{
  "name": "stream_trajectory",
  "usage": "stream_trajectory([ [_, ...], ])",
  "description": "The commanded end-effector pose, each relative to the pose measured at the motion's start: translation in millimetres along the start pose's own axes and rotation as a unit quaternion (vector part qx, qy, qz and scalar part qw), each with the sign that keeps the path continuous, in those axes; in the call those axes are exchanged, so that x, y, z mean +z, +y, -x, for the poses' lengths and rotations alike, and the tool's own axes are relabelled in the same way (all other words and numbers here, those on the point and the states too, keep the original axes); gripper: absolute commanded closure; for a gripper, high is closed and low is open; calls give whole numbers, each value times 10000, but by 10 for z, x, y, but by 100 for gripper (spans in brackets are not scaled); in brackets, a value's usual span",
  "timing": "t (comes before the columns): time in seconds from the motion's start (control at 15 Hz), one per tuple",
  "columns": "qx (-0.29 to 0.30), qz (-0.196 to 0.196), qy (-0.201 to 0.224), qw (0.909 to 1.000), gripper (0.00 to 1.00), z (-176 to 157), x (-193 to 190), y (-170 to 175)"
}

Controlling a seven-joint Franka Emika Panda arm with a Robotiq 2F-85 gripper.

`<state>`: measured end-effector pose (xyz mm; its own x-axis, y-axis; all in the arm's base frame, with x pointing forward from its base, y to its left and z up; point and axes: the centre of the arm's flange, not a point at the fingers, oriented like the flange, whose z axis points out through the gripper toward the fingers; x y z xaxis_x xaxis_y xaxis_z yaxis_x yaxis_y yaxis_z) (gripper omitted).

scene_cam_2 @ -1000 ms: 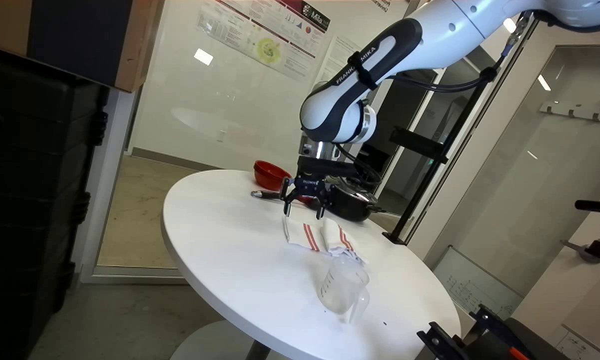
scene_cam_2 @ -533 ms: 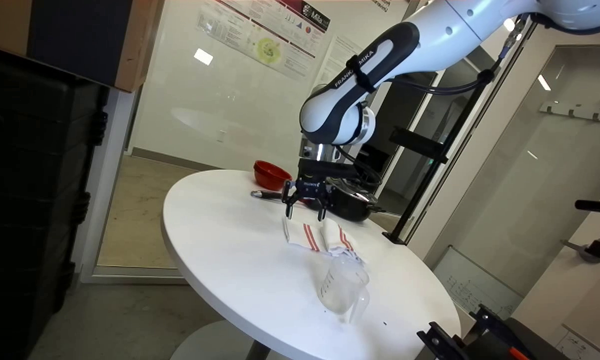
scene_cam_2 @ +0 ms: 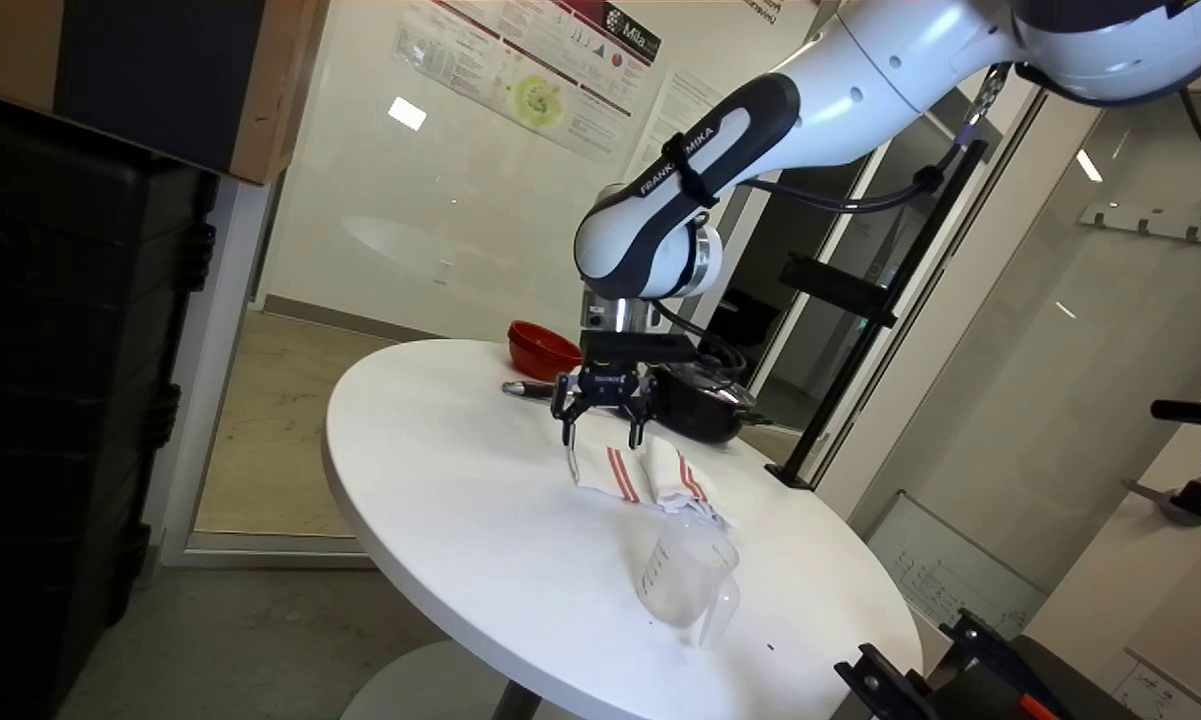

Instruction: Fold the white towel

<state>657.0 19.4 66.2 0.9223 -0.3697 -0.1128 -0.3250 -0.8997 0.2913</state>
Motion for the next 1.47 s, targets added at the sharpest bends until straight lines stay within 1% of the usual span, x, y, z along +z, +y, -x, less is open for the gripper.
stream_trajectory([
  [0.0, -39, 271, -43, 9996, 5, -172, 86, -191],
  [0.2, -29, 361, -137, 9993, 8, -230, 179, -232],
  [0.27, -26, 379, -156, 9992, 7, -250, 197, -234],
  [0.4, -7, 416, -176, 9990, 11, -287, 233, -229],
  [0.47, 5, 437, -183, 9989, 15, -307, 248, -224],
  [0.53, 13, 457, -190, 9988, 31, -325, 261, -223],
  [0.67, 29, 499, -197, 9986, 44, -357, 283, -219],
  [0.8, 38, 533, -207, 9984, 59, -382, 300, -218],
  [0.87, 37, 546, -207, 9983, 69, -392, 303, -223],
  [1.0, 30, 574, -202, 9981, 82, -406, 304, -235],
  [1.07, 24, 585, -195, 9981, 91, -410, 312, -241],
  [1.13, 19, 594, -192, 9980, 98, -410, 317, -242],
  [1.2, 13, 592, -178, 9981, 100, -393, 312, -231],
  [1.4, -42, 528, -165, 9985, 99, -302, 256, -139],
])
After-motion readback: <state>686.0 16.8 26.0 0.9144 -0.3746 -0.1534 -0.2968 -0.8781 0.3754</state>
